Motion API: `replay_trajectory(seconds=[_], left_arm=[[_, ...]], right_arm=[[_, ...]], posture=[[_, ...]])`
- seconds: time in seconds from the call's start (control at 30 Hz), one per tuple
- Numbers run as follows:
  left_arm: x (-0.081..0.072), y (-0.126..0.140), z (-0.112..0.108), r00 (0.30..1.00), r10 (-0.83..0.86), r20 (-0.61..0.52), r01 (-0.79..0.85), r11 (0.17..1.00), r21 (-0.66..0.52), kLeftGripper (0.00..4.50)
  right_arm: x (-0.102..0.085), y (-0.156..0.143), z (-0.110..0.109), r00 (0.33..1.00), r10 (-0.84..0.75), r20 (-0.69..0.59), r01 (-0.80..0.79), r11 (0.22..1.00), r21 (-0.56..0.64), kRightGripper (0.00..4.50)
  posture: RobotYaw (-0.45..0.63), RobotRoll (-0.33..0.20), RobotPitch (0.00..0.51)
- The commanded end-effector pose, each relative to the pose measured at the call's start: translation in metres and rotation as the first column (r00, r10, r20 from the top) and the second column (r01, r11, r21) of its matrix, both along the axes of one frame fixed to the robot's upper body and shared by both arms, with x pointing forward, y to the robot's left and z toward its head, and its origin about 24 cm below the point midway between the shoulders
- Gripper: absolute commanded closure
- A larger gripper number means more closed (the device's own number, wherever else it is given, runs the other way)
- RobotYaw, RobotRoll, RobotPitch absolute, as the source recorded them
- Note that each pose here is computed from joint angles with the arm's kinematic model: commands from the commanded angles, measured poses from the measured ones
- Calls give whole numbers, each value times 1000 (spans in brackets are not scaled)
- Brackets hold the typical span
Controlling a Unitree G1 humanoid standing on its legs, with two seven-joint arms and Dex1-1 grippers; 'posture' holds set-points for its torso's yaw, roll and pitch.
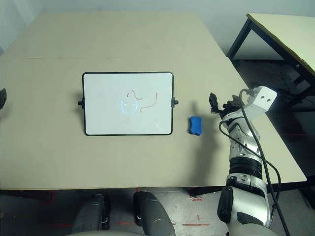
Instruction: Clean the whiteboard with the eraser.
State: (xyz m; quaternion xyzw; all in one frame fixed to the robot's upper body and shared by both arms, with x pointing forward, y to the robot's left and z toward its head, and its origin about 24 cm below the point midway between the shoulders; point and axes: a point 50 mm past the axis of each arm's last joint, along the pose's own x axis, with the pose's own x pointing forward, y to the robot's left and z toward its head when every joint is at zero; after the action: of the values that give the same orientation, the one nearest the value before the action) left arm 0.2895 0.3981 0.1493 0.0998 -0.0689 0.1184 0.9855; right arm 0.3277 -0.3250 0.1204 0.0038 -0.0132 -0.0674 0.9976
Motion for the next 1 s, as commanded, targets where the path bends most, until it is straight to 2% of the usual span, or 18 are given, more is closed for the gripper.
replay_trajectory(seconds=[0.03,0.27,0.37,0.47,0.63,0.7,0.87,1.0], left_arm=[[2,-3,-6,1000,-9,-21,9,1000,-3,6],[12,-12,-1,998,-54,-10,54,999,-6,6],[17,-18,14,993,-120,17,120,993,-8,6],[23,-31,36,963,-268,21,269,963,-13,6],[25,-63,79,858,-513,-35,513,858,-3,6],[25,-83,91,782,-616,-92,618,786,-10,6],[18,-123,107,615,-769,-176,774,631,-51,6],[16,-155,108,520,-832,-191,837,541,-80,6]], right_arm=[[-3,-4,-1,1000,-14,1,14,1000,12,24],[-7,-10,8,999,-52,-3,52,999,15,24],[-10,-7,19,999,-42,-21,42,999,10,24],[-16,-1,28,996,-9,-92,14,999,48,24],[-32,17,41,959,54,-279,-46,998,34,24],[-37,26,46,927,75,-367,-71,997,24,24],[-40,45,53,875,80,-478,-88,996,7,24],[-38,58,51,845,91,-527,-100,995,11,24]], posture=[[-98,0,143],[-138,0,136],[-147,0,134],[-130,0,126],[-136,0,119],[-143,0,115],[-148,0,108],[-147,0,108]])
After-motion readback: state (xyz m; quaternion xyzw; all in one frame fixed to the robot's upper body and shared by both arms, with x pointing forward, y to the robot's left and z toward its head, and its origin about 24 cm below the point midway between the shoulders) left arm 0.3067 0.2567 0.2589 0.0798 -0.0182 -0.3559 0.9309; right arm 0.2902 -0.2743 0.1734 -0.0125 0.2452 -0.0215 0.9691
